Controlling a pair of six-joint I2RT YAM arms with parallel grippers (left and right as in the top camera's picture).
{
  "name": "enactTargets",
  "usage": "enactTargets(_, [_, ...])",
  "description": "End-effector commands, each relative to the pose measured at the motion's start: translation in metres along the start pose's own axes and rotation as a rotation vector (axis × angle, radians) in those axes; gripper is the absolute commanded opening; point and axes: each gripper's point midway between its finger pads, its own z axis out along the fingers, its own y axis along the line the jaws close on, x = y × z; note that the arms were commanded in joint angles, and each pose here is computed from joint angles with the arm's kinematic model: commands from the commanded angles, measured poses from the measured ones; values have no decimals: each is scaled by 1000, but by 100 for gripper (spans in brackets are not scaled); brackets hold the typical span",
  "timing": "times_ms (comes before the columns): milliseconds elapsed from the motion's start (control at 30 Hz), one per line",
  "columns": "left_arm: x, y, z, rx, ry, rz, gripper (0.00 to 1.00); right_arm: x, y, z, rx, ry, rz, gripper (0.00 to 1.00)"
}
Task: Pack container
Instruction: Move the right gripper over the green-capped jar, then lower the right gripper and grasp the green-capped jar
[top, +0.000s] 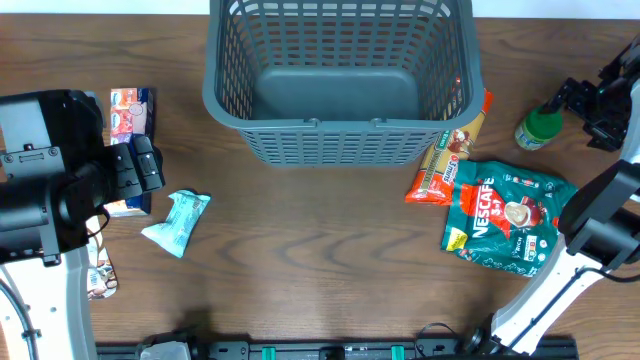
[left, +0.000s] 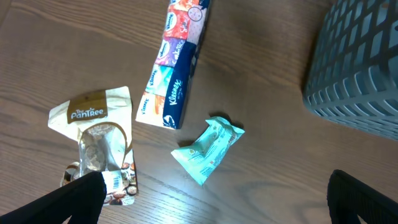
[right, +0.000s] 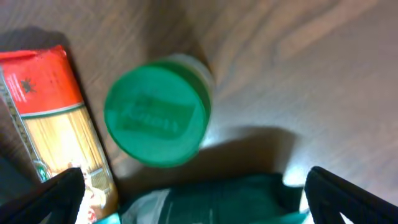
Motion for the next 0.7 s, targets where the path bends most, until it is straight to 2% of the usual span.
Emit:
enactTargets(0, [-4, 1, -4, -2, -14, -22, 99, -3, 17, 12, 0, -2, -75, 99])
enactTargets(267, [-4, 1, -4, -2, -13, -22, 99, -2, 40, 39, 4, 16, -126, 99])
enactTargets(667, [0, 2, -4, -4, 4, -20, 99, -7, 30, 46, 77, 4, -141, 99])
